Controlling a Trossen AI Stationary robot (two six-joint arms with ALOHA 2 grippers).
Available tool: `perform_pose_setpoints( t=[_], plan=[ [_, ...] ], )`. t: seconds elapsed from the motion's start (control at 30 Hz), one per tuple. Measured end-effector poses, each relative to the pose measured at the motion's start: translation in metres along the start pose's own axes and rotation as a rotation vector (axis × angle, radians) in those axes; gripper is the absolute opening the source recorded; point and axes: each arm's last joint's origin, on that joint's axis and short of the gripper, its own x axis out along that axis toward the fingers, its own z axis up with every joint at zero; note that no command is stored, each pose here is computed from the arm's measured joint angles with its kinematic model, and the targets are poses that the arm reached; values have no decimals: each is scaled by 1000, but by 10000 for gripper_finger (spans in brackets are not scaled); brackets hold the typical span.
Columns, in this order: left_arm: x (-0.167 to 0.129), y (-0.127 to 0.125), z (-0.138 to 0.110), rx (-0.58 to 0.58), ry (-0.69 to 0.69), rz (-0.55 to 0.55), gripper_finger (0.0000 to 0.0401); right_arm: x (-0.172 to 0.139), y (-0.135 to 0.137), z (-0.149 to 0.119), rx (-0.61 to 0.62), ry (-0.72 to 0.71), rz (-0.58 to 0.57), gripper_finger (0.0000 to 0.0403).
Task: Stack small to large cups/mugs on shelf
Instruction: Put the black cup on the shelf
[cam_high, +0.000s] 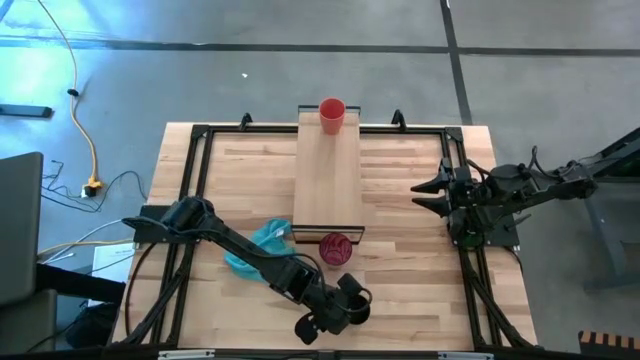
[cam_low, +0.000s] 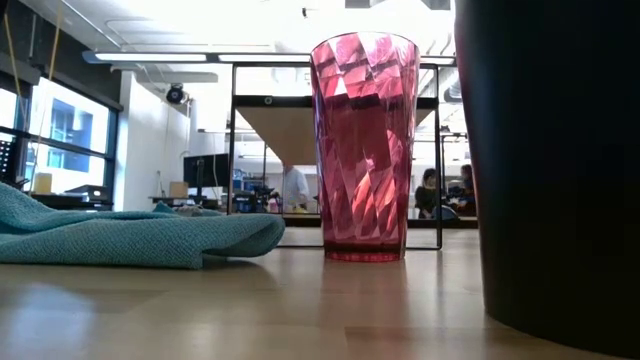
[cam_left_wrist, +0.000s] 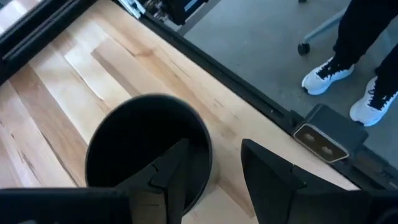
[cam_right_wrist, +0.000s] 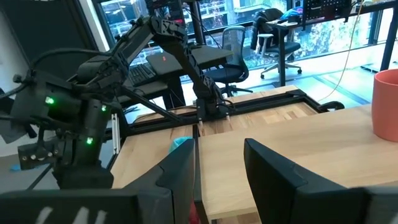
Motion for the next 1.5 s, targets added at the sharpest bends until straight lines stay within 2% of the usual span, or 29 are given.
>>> perform_pose_setpoints(
  t=[0.33, 0.67, 0.73, 0.87, 1.07, 1.5],
  plan=[
    [6, 1, -2, -25, 4, 24, 125, 0, 0, 0, 17, 1, 1, 130],
    [12, 0, -5, -26, 19, 21, 17, 0, 0, 0, 31, 2, 3, 130],
    [13, -1, -6, -25, 26, 18, 7, 0, 0, -1, 39, 7, 2, 130],
    [18, -1, -8, -30, 32, 17, 15, 0, 0, -2, 39, 21, 4, 130],
    [16, 1, -5, -40, 44, 53, 5, 0, 0, -2, 38, 25, 3, 130],
    [-32, 13, 31, -69, 97, 38, 1, 0, -1, -5, 14, 48, -3, 130]
  ],
)
